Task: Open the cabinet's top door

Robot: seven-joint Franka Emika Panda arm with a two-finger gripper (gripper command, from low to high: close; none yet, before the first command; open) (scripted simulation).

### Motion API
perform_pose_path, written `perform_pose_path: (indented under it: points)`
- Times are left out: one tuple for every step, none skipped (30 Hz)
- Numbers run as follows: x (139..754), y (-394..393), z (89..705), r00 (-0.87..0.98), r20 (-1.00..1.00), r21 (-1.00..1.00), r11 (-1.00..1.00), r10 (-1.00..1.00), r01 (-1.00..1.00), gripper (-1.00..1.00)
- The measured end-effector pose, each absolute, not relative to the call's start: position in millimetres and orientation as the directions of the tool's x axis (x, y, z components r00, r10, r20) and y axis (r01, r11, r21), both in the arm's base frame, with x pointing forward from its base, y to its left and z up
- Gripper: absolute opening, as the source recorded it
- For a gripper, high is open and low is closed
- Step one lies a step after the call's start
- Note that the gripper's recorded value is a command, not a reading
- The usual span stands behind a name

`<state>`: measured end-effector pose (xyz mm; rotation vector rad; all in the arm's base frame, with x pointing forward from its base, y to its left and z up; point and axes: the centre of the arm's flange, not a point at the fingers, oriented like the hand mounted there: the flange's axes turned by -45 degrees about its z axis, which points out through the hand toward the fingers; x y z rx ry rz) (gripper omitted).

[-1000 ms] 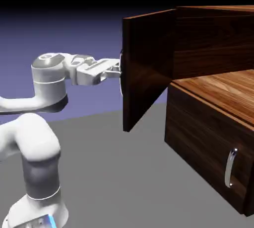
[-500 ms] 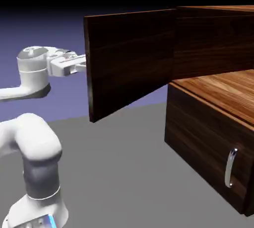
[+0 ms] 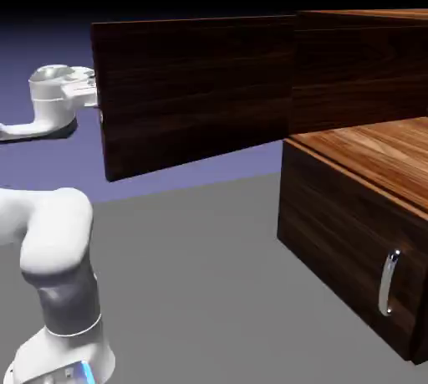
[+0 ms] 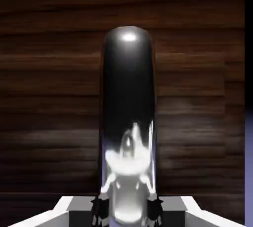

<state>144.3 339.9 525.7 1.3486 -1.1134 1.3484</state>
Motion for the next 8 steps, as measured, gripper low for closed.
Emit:
perform_pose_path:
  points:
    - [145.3, 348.7, 525.7, 0.000, 1.000, 0.000, -0.173, -0.001, -0.985, -1.00]
    - [146.4, 357.2, 525.7, 0.000, 1.000, 0.000, -0.156, -0.001, -0.988, -1.00]
    - [147.6, 365.7, 525.7, 0.000, 1.000, 0.000, -0.139, -0.001, -0.990, -1.00]
    - [148.9, 373.9, 525.7, 0.000, 1.000, 0.000, -0.123, 0.000, -0.992, -1.00]
    - [150.4, 382.0, 525.7, 0.000, 1.000, 0.000, -0.107, -0.001, -0.994, -1.00]
    - [152.0, 390.0, 525.7, 0.000, 1.000, 0.000, -0.091, -0.001, -0.996, -1.00]
    - [153.6, 397.7, 525.7, 0.000, 1.000, 0.000, -0.076, -0.001, -0.997, -1.00]
    - [155.3, 405.3, 525.7, 0.000, 1.000, 0.000, -0.061, 0.000, -0.998, -1.00]
